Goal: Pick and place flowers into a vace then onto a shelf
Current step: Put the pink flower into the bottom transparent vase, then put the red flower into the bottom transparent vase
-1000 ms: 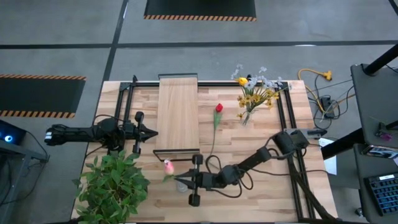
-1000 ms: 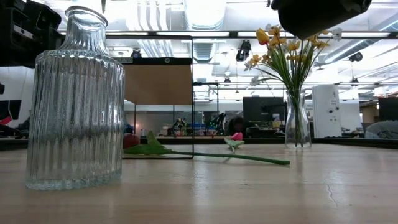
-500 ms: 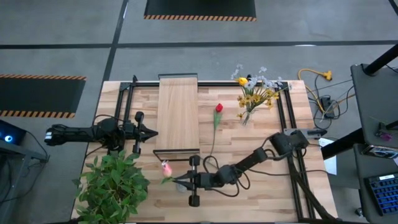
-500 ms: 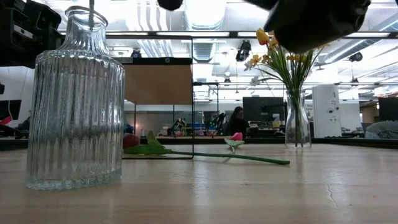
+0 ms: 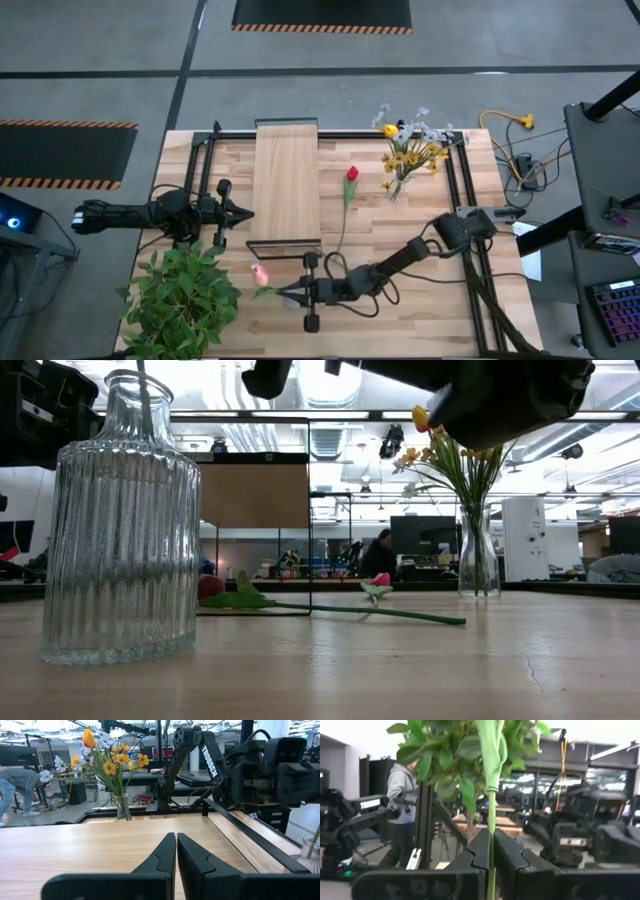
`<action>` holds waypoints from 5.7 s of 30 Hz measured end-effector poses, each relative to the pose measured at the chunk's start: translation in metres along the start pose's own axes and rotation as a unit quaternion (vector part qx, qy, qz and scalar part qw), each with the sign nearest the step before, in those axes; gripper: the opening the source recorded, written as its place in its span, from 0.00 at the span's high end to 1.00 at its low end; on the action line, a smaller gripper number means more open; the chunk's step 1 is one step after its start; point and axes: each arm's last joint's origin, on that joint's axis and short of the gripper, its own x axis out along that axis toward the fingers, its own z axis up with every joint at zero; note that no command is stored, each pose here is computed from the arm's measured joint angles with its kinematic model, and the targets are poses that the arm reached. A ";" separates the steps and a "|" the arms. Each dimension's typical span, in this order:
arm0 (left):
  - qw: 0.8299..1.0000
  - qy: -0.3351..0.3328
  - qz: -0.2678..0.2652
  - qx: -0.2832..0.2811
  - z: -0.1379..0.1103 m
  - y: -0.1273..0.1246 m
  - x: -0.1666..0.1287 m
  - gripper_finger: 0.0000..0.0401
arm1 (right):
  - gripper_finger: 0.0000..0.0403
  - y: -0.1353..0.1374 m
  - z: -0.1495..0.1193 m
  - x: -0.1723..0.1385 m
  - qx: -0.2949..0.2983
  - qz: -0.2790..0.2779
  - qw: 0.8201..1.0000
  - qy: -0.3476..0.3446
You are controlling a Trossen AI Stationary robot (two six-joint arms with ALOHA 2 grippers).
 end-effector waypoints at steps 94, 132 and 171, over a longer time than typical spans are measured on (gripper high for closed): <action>1.000 0.002 0.000 0.000 0.000 0.000 0.000 1.00 | 0.51 -0.212 -0.033 -0.122 0.231 -0.498 0.686 0.477; 1.000 0.002 0.000 0.000 0.000 0.000 0.000 1.00 | 0.98 -0.036 0.087 -0.166 0.182 -0.341 0.808 0.445; 1.000 0.001 0.000 0.000 0.000 0.000 0.000 1.00 | 0.98 0.045 0.077 -0.110 -0.044 -0.031 0.987 0.152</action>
